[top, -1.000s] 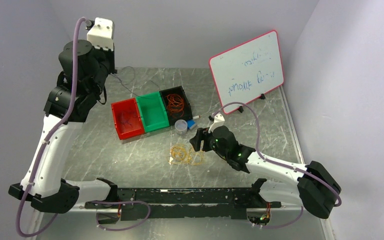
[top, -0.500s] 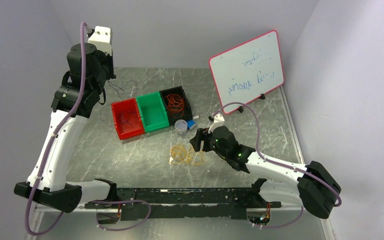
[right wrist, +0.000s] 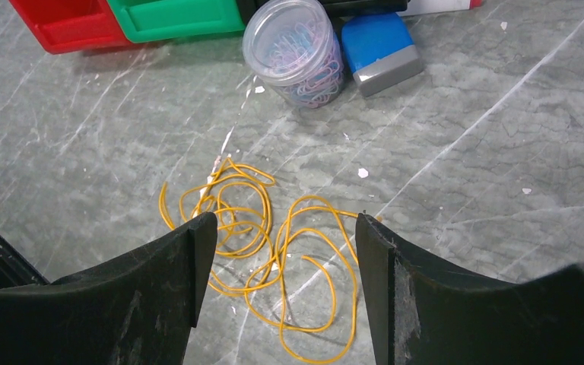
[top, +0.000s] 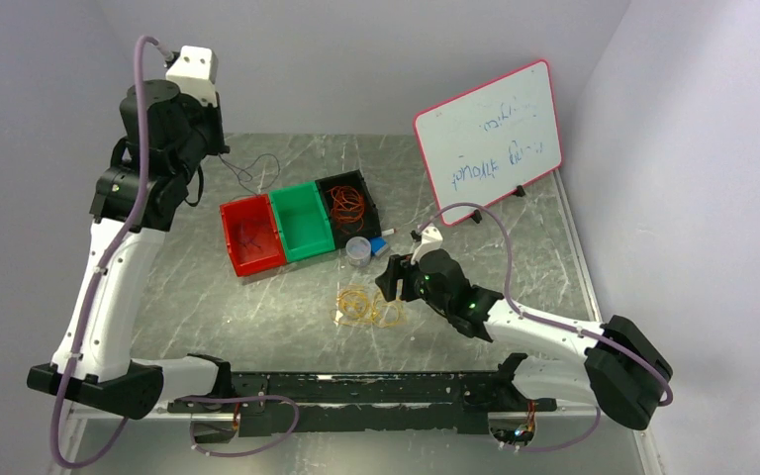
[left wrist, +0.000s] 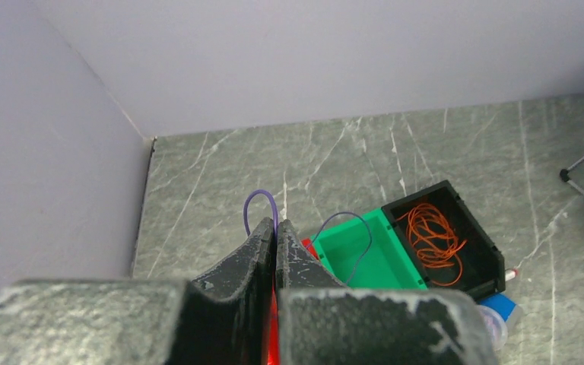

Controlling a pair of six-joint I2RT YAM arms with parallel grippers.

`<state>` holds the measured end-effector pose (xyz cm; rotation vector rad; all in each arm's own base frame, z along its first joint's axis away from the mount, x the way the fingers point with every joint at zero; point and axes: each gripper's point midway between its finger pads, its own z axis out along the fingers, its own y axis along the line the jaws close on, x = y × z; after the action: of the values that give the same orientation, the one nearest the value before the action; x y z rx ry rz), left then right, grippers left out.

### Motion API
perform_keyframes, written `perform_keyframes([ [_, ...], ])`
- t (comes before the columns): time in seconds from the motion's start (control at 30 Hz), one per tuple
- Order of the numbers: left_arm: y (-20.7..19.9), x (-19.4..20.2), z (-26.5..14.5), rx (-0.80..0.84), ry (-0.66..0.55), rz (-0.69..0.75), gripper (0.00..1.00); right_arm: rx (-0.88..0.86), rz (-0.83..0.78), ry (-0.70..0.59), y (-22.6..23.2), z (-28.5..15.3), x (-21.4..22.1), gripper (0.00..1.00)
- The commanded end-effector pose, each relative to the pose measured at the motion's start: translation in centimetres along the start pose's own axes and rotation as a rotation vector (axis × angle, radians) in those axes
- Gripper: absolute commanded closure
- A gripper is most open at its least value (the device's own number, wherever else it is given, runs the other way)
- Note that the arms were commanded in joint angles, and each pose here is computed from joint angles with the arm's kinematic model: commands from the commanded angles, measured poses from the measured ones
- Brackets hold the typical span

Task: Untangle the cables

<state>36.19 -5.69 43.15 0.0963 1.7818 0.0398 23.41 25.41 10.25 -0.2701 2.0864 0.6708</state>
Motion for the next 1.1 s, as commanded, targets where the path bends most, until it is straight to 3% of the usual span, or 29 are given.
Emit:
perform_keyframes([
  [0.0, 0.1, -3.3, -2.1, 0.032, -0.073, -0.034, 0.93, -0.008, -0.009, -0.007, 0.2, 0.2, -0.3, 0.29],
  [0.6, 1.3, -12.9, -9.1, 0.073, -0.359, -0.068, 0.93, -0.018, -0.009, 0.005, 0.4, 0.6, 0.0, 0.29],
  [1.07, 2.9, -20.2, -14.9, 0.053, -0.668, -0.086, 0.93, -0.026, -0.008, 0.010, 0.6, 0.7, 0.1, 0.29],
])
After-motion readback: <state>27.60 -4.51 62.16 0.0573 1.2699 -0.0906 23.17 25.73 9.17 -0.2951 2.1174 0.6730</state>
